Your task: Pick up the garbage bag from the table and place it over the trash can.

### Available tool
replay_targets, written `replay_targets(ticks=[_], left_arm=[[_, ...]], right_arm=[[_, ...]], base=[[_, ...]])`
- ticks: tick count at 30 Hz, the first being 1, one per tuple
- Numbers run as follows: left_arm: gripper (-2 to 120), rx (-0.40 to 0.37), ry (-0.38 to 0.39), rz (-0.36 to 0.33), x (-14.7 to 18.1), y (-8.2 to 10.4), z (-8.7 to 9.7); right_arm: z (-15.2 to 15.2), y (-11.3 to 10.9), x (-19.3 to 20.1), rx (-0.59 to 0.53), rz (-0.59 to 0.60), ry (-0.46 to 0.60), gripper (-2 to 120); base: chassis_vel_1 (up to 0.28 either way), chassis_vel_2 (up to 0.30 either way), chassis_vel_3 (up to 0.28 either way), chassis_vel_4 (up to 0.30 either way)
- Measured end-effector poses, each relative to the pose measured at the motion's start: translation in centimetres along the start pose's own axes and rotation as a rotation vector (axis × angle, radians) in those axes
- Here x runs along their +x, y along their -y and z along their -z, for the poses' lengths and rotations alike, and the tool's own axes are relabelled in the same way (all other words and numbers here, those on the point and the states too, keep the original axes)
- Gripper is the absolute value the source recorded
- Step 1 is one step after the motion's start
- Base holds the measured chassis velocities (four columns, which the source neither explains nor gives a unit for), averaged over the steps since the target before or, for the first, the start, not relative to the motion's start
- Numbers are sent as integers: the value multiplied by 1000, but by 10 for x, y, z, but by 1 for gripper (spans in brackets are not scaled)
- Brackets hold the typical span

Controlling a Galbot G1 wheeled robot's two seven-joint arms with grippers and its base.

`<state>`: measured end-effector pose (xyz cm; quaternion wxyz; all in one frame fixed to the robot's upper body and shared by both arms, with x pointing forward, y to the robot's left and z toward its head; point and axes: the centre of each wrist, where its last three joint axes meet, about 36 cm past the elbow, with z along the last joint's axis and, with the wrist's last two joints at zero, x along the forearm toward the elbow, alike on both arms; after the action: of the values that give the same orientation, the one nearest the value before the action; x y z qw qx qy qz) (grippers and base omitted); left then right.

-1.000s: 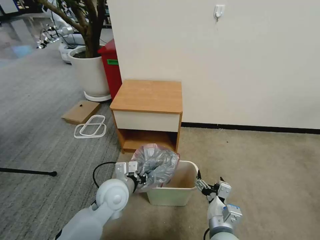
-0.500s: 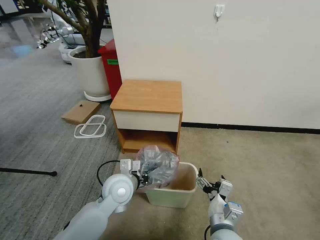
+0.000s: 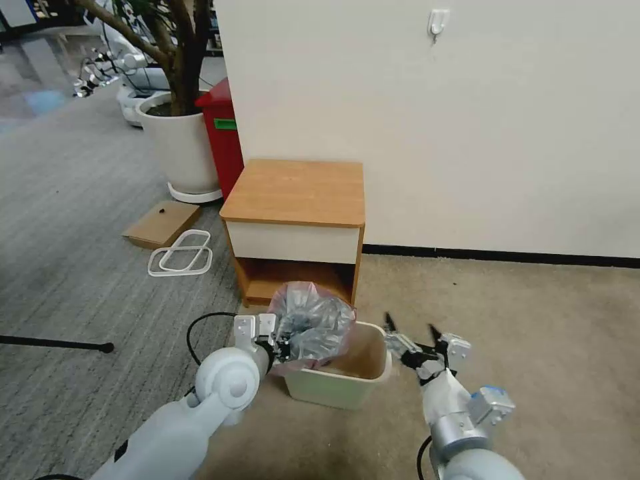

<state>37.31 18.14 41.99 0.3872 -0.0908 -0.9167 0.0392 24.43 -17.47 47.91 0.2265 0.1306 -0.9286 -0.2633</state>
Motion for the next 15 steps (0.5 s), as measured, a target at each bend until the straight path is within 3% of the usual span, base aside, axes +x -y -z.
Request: replay_targets(ticks=[2, 5, 15], left_arm=[[1, -12, 29, -14, 5, -1, -6], [1, -20, 58, -31, 11, -3, -9], [0, -23, 121, -87, 35, -5, -14]], right_arm=[[12, -4, -8, -39, 61, -106, 100], [18, -1, -23, -58, 74, -153, 99], [4, 17, -68, -42, 9, -216, 98]], base=[[0, 0, 0, 0], [0, 0, 0, 0], [0, 0, 0, 0]])
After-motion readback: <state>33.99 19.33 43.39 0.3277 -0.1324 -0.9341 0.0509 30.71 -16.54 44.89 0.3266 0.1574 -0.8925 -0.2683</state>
